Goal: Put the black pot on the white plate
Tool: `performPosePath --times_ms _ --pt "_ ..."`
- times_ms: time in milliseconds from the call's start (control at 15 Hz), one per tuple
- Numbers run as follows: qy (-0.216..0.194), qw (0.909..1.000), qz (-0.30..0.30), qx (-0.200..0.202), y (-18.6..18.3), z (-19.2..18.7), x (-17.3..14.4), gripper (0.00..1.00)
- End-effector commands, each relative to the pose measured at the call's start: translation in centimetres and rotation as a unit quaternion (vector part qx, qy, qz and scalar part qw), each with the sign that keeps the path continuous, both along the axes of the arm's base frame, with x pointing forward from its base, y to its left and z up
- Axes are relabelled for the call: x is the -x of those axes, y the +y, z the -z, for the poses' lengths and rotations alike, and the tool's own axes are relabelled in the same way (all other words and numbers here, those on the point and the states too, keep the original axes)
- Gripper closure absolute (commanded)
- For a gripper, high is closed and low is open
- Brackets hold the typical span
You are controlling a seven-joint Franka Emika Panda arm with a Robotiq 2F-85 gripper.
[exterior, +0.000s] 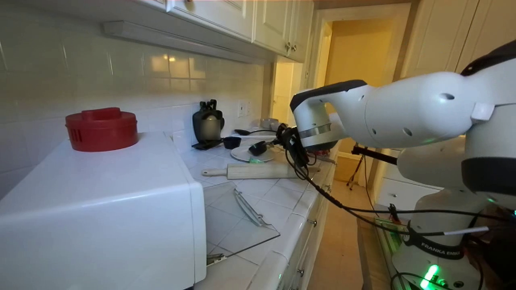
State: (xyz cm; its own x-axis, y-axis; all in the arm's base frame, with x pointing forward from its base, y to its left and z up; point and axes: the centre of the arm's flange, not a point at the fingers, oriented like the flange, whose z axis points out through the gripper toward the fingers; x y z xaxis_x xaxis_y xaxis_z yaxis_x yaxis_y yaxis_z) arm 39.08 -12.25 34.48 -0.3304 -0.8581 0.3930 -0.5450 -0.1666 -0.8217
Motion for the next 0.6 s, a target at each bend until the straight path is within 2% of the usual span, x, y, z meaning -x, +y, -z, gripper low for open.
performPosePath --times_ms 0,67,133,533 --pt "-0.027 0.9991 -0.029 0.016 -0.1 3.7 -0.7 0.98" --pt "-0.032 0.9985 -0.040 0.016 -0.1 3.5 -0.9 0.98" --pt "-0.009 0.9995 -0.031 -0.001 0.3 0.2 -1.2 0.93" --pt "-0.015 0.9989 -0.041 0.014 0.4 -0.3 -1.5 0.93"
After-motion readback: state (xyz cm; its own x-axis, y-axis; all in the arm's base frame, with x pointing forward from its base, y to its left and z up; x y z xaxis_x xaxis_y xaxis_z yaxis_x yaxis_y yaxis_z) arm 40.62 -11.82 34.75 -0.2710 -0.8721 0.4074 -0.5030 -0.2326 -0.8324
